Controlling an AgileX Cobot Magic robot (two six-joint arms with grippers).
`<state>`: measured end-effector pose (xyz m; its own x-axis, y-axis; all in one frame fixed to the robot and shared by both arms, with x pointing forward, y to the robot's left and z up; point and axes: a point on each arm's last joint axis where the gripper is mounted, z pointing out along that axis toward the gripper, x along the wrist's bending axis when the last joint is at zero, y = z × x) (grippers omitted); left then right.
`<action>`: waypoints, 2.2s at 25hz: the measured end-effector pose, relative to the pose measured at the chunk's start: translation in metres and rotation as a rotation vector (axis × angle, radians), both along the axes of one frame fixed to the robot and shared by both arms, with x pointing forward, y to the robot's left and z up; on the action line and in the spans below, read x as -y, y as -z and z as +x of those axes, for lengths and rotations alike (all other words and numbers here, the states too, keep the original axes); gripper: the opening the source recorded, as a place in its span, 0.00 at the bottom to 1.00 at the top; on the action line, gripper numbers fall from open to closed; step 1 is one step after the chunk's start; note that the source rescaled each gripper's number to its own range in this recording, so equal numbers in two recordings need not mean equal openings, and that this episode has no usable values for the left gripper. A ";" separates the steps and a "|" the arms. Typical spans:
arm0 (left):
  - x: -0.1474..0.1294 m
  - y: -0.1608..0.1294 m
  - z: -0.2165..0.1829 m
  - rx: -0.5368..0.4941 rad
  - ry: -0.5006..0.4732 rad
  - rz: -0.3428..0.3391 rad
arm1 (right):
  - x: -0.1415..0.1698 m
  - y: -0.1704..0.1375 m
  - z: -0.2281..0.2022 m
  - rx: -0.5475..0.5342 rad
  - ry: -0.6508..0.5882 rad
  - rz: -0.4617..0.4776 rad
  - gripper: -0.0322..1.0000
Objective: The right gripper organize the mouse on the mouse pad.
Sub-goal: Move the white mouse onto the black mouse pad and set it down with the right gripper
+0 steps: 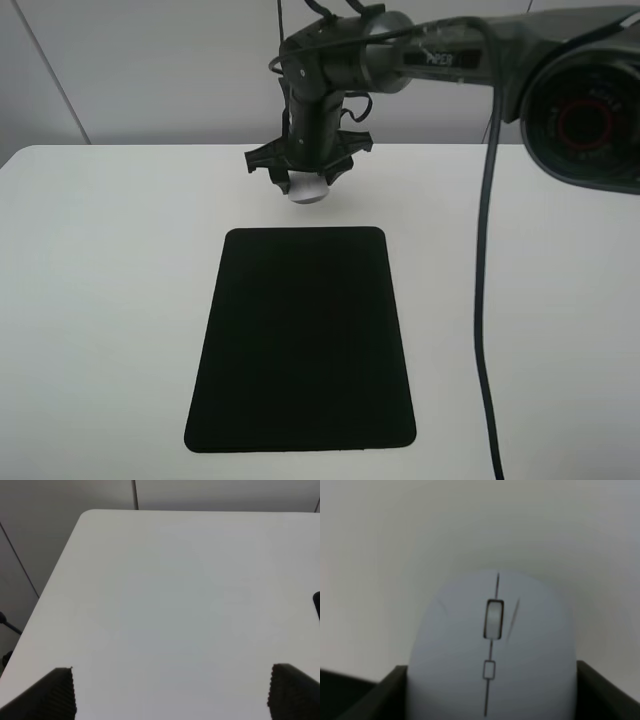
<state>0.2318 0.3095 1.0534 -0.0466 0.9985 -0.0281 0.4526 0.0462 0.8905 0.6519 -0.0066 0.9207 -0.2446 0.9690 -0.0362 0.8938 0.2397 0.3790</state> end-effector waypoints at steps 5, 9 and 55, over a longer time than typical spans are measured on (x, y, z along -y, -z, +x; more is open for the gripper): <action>0.000 0.000 0.000 0.000 0.000 0.000 | 0.004 -0.013 -0.027 -0.012 -0.028 0.026 0.06; 0.000 0.000 0.000 0.000 0.000 0.000 | 0.016 -0.014 -0.057 -0.029 -0.022 0.052 0.06; 0.000 0.000 0.000 0.000 0.000 0.000 | -0.010 0.038 -0.155 0.042 0.066 0.078 0.06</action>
<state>0.2318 0.3095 1.0534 -0.0464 0.9985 -0.0278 0.4526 0.0458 0.8905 0.4965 0.0031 0.8831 -0.1797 0.9832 0.0313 0.8898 0.1489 0.4313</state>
